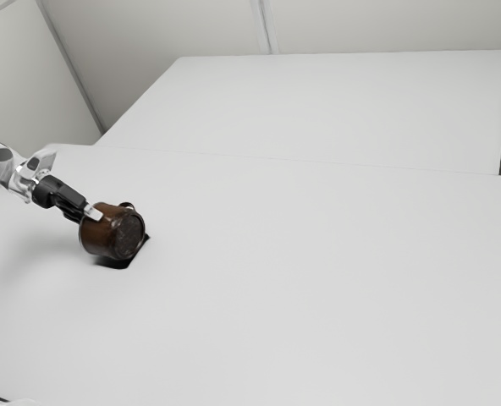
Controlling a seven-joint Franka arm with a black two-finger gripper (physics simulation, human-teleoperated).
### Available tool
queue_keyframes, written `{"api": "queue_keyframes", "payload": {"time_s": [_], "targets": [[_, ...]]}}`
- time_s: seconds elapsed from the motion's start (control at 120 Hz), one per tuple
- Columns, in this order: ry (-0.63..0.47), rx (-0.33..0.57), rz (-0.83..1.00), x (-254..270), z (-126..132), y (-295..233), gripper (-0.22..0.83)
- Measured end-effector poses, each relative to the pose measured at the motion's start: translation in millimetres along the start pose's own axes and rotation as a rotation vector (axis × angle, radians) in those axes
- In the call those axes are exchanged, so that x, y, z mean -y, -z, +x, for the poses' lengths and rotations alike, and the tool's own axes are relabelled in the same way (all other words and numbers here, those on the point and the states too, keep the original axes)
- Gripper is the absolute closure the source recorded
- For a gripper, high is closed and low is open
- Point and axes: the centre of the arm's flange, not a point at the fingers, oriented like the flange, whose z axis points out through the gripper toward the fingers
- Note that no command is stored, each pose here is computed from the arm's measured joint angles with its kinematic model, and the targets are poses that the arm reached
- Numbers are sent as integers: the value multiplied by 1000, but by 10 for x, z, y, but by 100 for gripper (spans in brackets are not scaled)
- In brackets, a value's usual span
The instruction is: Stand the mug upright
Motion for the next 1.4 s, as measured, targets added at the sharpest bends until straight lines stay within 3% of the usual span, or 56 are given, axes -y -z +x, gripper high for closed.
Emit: {"api": "queue_keyframes", "payload": {"time_s": [0.225, 0.392, 0.767, 1.4], "targets": [[1, 2, -17, -88, 16, -10, 64], [1, -2, -15, -177, 19, 7, 72], [-13, 1, 59, -550, 47, -9, 76], [-210, 149, 493, -1773, 359, -1190, 77]]}}
